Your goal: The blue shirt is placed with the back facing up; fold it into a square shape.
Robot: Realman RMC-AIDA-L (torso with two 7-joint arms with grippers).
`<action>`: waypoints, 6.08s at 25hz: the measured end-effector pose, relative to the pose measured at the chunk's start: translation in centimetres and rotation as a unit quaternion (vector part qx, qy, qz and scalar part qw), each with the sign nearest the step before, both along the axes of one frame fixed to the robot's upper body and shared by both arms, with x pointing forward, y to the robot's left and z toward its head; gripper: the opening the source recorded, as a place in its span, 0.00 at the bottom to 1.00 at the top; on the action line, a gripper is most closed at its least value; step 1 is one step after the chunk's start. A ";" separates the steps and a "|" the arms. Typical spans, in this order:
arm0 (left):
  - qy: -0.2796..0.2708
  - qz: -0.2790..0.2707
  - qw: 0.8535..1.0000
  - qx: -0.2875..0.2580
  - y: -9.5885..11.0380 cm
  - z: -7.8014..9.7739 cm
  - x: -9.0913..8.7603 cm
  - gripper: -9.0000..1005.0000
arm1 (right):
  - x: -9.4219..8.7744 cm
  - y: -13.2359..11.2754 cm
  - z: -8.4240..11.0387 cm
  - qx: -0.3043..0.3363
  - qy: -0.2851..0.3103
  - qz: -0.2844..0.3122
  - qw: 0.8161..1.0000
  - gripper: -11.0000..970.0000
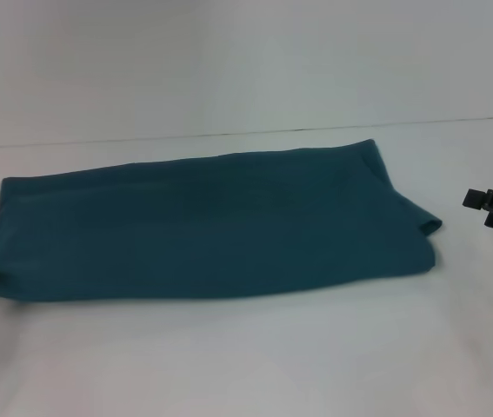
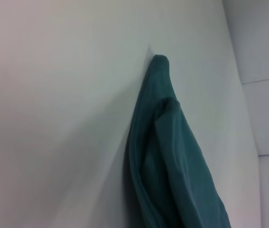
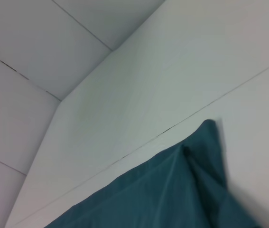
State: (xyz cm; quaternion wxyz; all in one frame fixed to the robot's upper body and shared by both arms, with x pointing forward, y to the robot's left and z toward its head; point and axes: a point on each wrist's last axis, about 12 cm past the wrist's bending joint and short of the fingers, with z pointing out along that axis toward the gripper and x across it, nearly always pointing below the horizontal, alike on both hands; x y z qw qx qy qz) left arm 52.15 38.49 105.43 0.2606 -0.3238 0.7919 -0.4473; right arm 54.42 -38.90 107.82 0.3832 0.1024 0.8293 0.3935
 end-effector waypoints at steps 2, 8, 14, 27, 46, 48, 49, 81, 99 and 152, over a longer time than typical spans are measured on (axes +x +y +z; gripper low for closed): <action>0.000 0.004 1.000 0.007 0.7 0.3 0.0 0.04 | 0.0 0.0 0.0 0.001 0.001 0.000 1.000 0.89; 0.004 0.017 0.999 0.027 2.6 0.8 -0.2 0.04 | -0.1 0.1 -0.3 0.004 0.006 -0.002 1.000 0.89; -0.008 -0.017 0.999 0.040 2.1 1.5 0.4 0.04 | 0.0 0.1 -0.2 0.003 0.005 -0.002 1.000 0.89; -0.139 -0.165 0.975 0.047 -3.1 11.2 7.1 0.03 | 0.3 0.3 0.0 0.000 0.000 0.004 1.000 0.89; -0.201 -0.378 0.898 0.097 -19.0 18.5 13.6 0.06 | 0.4 0.7 -0.2 -0.004 0.001 0.011 1.000 0.89; -0.200 -0.397 0.890 0.104 -21.1 18.3 13.6 0.06 | 0.4 0.7 -0.2 -0.002 0.002 0.011 1.000 0.89; -0.200 -0.409 0.884 0.109 -22.4 18.2 13.6 0.06 | 0.4 0.8 -0.3 -0.002 0.002 0.012 1.000 0.89; -0.195 -0.310 0.930 -0.018 -21.0 11.1 10.2 0.60 | 0.6 0.8 -0.6 -0.011 0.027 0.016 0.999 0.89; -0.108 -0.269 0.957 -0.030 -11.1 3.0 2.5 0.95 | 7.2 4.1 6.0 -0.109 0.168 0.115 0.973 0.89; -0.157 -0.233 0.959 -0.033 -10.8 3.7 3.5 0.95 | 9.7 14.2 2.1 -0.203 0.186 0.142 0.951 0.88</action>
